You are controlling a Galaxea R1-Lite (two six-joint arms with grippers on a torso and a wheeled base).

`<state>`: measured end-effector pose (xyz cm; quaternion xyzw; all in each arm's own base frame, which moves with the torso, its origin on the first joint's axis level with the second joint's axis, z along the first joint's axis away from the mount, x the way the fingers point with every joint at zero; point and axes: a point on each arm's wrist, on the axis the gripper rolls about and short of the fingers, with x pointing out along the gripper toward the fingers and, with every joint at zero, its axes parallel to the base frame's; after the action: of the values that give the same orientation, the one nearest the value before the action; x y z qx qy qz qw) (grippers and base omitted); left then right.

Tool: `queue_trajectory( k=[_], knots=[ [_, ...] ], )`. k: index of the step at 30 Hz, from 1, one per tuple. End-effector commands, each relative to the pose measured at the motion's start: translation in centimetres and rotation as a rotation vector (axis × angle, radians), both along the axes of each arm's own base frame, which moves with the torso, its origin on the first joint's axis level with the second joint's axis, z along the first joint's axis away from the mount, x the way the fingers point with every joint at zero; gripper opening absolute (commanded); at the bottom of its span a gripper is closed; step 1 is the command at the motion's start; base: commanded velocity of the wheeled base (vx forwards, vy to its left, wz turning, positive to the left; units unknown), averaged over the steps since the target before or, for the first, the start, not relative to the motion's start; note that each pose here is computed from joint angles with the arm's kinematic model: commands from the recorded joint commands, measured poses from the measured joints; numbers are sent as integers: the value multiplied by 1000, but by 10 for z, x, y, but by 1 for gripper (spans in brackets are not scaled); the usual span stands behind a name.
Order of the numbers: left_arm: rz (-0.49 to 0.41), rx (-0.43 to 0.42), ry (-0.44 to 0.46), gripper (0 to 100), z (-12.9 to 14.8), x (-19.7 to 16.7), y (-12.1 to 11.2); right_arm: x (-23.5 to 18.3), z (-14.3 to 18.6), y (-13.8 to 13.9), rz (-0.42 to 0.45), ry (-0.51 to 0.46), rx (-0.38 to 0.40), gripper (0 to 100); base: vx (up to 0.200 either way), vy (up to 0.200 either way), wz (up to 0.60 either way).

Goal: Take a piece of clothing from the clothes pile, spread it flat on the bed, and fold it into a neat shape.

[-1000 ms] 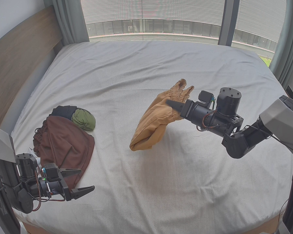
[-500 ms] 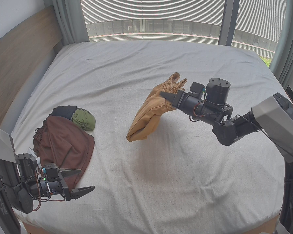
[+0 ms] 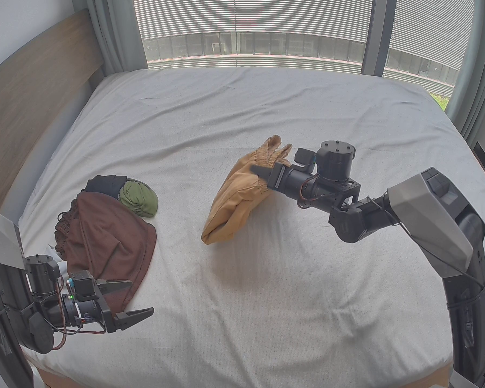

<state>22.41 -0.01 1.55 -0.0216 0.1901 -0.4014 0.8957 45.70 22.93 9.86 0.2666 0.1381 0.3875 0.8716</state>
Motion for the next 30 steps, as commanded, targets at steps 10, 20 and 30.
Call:
queue_trajectory(
  k=[10,20,30],
  knots=[
    [3,-2,10,100,-2,-1,2,4,-63,-55,-100,141,-99,0,0,0,0],
    [-1,0,14,100,-3,-1,1,-14,-94,-70,-130,172,-107,0,0,0,0],
    [-2,-1,25,100,-5,-1,1,-19,-124,-82,-151,187,-115,0,0,0,0]
  ],
)
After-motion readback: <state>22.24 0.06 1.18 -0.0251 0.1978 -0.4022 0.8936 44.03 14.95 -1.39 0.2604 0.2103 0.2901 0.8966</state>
